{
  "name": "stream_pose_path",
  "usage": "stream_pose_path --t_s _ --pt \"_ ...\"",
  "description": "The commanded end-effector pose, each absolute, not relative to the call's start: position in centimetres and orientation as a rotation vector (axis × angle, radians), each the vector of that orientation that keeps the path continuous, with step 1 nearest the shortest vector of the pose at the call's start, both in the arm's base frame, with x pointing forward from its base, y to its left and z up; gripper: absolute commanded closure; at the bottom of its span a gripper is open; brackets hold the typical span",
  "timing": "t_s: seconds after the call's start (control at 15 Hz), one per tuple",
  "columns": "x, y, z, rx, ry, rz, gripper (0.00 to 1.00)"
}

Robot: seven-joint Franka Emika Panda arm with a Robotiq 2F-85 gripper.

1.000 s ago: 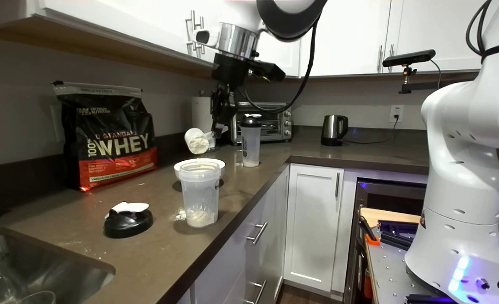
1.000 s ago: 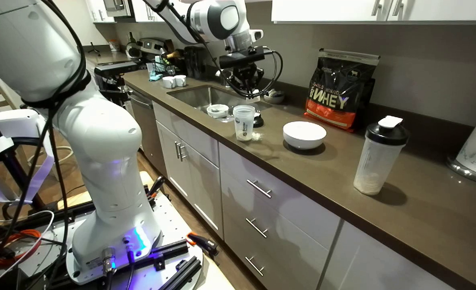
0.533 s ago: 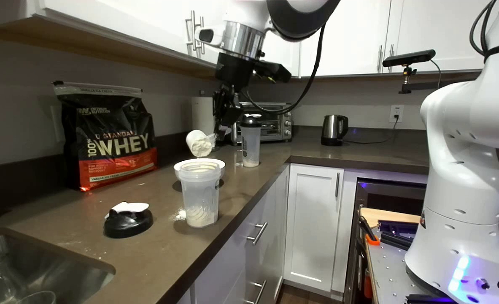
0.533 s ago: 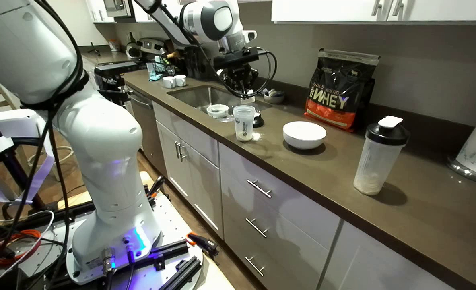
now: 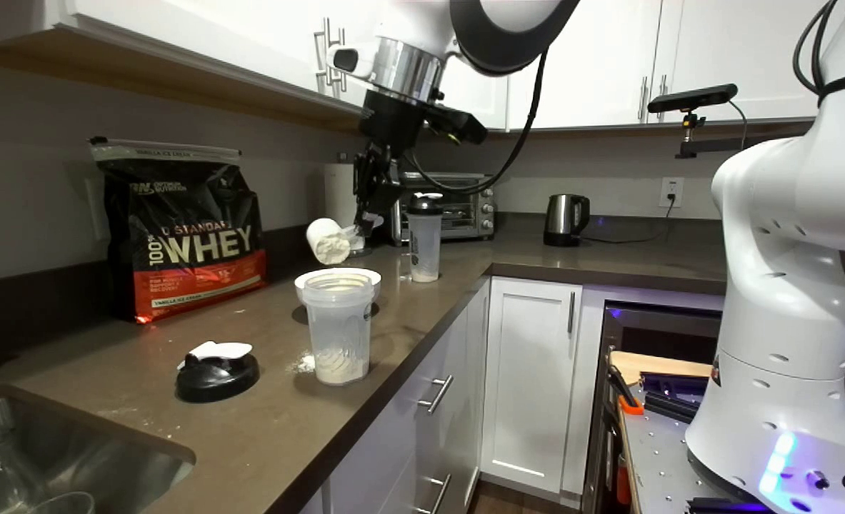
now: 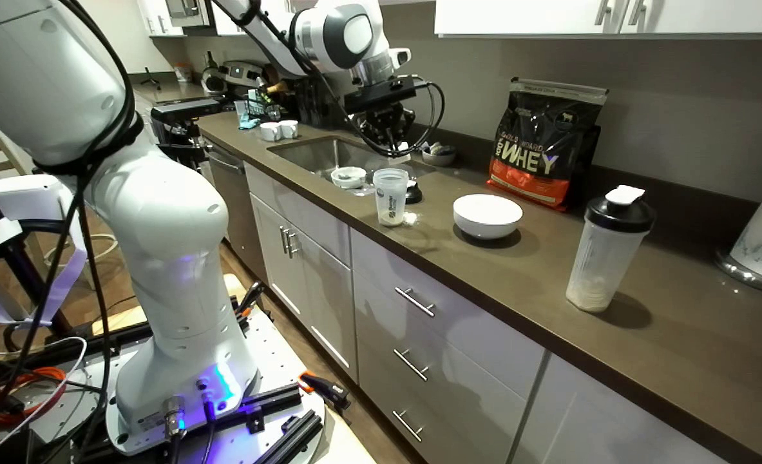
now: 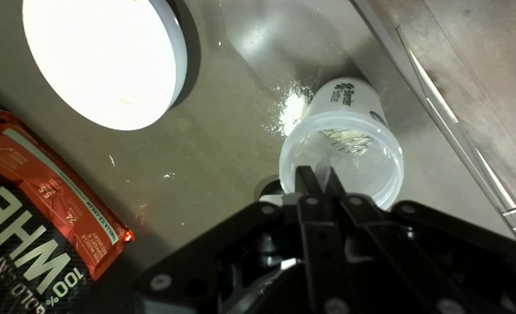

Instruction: Put one scoop of powder from the white bowl into the clear bottle on the left

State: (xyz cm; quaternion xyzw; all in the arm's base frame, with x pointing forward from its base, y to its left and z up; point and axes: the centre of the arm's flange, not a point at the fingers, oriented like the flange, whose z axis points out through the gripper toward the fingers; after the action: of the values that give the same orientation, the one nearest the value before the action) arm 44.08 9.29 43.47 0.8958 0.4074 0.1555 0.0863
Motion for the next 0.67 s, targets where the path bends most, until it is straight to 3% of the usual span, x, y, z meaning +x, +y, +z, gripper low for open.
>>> stream_pose_path --t_s 0.0,0.6 --pt "45.67 8.73 43.08 2.64 1.206 0.488 0.99" --pt "45.86 8.18 43.18 2.624 1.204 0.523 0.99"
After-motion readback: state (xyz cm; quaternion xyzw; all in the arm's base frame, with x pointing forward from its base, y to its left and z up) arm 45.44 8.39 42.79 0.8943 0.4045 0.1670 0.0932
